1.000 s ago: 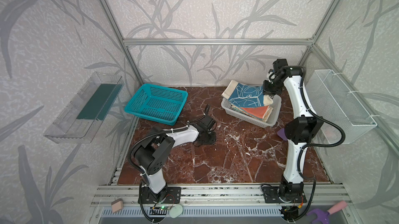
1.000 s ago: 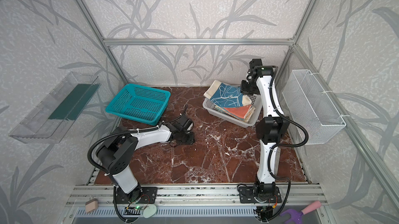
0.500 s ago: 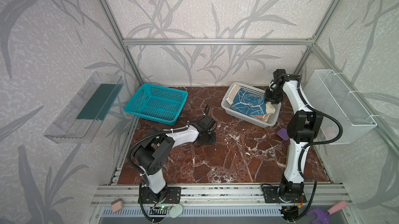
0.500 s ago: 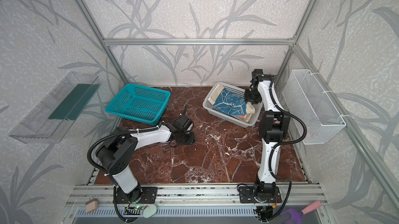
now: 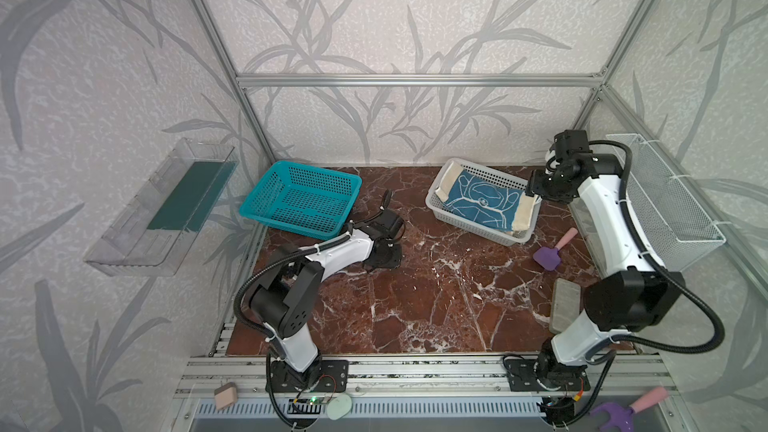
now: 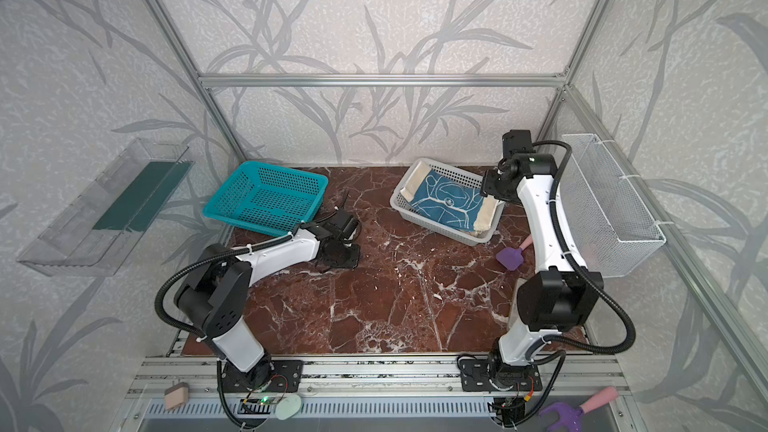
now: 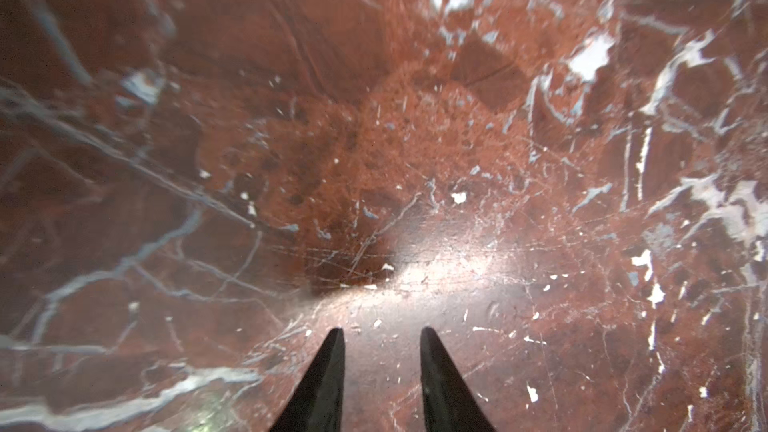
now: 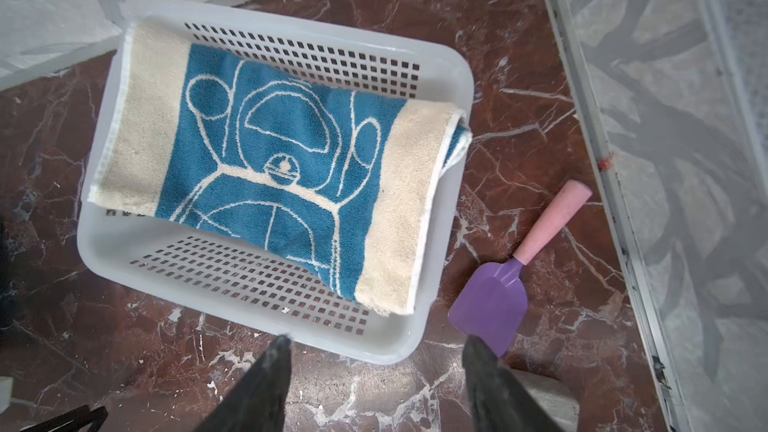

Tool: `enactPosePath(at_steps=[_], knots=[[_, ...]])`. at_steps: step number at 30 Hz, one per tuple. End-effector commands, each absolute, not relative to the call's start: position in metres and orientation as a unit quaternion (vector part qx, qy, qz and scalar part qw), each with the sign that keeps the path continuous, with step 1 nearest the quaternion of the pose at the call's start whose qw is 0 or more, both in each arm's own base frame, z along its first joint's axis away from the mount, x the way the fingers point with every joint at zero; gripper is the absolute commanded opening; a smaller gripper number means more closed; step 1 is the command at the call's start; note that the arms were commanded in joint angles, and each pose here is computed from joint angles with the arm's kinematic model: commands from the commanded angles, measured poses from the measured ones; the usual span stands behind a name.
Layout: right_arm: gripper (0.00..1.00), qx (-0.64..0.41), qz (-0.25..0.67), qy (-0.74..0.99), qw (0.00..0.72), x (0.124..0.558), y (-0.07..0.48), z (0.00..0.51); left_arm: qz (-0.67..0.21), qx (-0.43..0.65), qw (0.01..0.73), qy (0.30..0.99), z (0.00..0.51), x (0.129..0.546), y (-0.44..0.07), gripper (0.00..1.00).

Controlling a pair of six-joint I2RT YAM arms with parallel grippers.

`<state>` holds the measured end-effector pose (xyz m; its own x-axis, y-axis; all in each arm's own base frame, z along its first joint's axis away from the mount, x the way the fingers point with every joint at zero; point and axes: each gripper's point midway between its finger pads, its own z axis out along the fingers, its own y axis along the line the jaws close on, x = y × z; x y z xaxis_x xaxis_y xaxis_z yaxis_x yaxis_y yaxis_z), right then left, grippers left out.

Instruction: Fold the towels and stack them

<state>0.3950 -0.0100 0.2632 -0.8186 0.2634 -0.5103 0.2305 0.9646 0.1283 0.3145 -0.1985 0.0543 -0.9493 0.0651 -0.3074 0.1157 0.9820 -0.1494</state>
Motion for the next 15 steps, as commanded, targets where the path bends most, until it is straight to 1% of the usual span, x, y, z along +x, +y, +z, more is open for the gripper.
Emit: enactPosePath(at_steps=[1, 4, 6, 9, 11, 13, 15], knots=[[0.67, 0.108, 0.046, 0.951, 0.285, 0.379, -0.003, 0.257, -0.049, 0.046, 0.194, 0.979, 0.092, 0.324, -0.178, 0.35], [0.67, 0.089, 0.052, 0.939, 0.327, 0.357, 0.000, 0.247, -0.017, 0.036, 0.227, 0.973, 0.115, 0.329, -0.154, 0.38], [0.69, 0.084, 0.049, 0.925, 0.366, 0.341, -0.001, 0.243, 0.005, 0.031, 0.254, 0.967, 0.132, 0.331, -0.135, 0.45], [0.76, 0.072, 0.075, 0.898, 0.428, 0.320, 0.008, 0.234, 0.040, 0.011, 0.303, 0.952, 0.159, 0.330, -0.103, 0.55], [0.80, 0.082, 0.095, 0.884, 0.450, 0.308, 0.013, 0.215, 0.063, -0.007, 0.347, 0.936, 0.172, 0.327, -0.082, 0.65], [0.81, 0.086, 0.121, 0.877, 0.456, 0.301, 0.021, 0.192, 0.068, -0.008, 0.382, 0.922, 0.177, 0.324, -0.070, 0.73], [0.82, 0.096, 0.138, 0.875, 0.454, 0.297, 0.027, 0.166, 0.071, -0.017, 0.408, 0.910, 0.176, 0.317, -0.057, 0.85]])
